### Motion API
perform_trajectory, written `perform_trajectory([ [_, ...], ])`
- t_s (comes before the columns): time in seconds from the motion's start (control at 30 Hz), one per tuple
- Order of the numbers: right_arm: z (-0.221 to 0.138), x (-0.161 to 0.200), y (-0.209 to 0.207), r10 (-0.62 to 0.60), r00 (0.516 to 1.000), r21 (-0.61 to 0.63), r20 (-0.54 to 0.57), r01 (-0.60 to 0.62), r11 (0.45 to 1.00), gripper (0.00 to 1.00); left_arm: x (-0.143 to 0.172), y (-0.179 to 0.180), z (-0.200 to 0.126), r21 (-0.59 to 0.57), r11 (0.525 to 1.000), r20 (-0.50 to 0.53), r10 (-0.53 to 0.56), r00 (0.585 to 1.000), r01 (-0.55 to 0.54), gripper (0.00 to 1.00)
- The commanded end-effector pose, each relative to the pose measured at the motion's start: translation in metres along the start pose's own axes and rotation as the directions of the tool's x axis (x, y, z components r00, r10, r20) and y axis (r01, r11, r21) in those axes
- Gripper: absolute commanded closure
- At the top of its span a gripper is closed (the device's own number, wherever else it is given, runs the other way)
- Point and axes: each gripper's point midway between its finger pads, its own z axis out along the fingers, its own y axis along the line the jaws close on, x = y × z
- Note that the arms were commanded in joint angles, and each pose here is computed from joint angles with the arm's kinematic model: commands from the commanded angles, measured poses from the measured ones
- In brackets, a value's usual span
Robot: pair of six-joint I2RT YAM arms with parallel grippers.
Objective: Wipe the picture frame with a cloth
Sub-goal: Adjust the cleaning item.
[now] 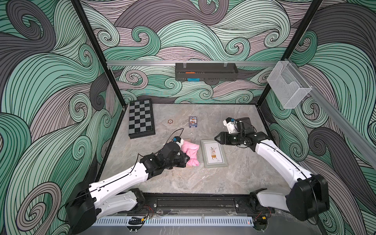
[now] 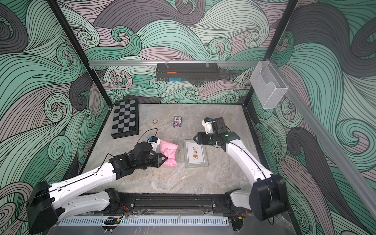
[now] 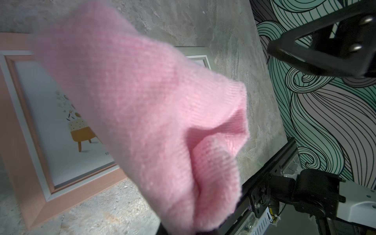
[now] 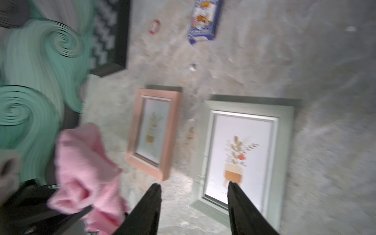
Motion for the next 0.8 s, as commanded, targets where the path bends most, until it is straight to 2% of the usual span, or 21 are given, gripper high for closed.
perform_trajectory([
  [0.0, -0.016, 0.003, 0.080, -0.009, 1.000, -0.446, -0.015, 0.002, 0.895, 0.35, -0.043, -0.037, -0.024, 0.169, 0.983, 0.158, 0.051, 0.986, -0.078, 1.00],
  [0.07, -0.019, 0.008, 0.101, -0.037, 0.999, -0.528, -0.020, 0.021, 0.849, 0.34, -0.054, -0.045, -0.029, 0.227, 0.971, 0.189, 0.033, 0.981, -0.076, 1.00],
  [0.17, -0.018, 0.021, 0.122, -0.086, 0.995, -0.588, -0.045, 0.043, 0.807, 0.28, -0.066, -0.056, -0.033, 0.319, 0.946, 0.208, -0.009, 0.978, -0.059, 1.00],
  [0.33, -0.014, 0.028, 0.145, -0.139, 0.989, -0.644, -0.050, 0.075, 0.761, 0.22, -0.076, -0.074, -0.026, 0.480, 0.877, 0.150, -0.092, 0.984, 0.009, 1.00],
  [0.43, -0.005, 0.028, 0.144, -0.131, 0.989, -0.647, -0.073, 0.053, 0.761, 0.21, -0.079, -0.085, -0.025, 0.530, 0.848, 0.104, -0.098, 0.990, 0.028, 1.00],
  [0.77, 0.026, 0.015, 0.135, -0.108, 0.989, -0.632, -0.101, 0.020, 0.775, 0.21, -0.082, -0.105, -0.052, 0.640, 0.768, 0.104, -0.139, 0.985, 0.040, 1.00],
])
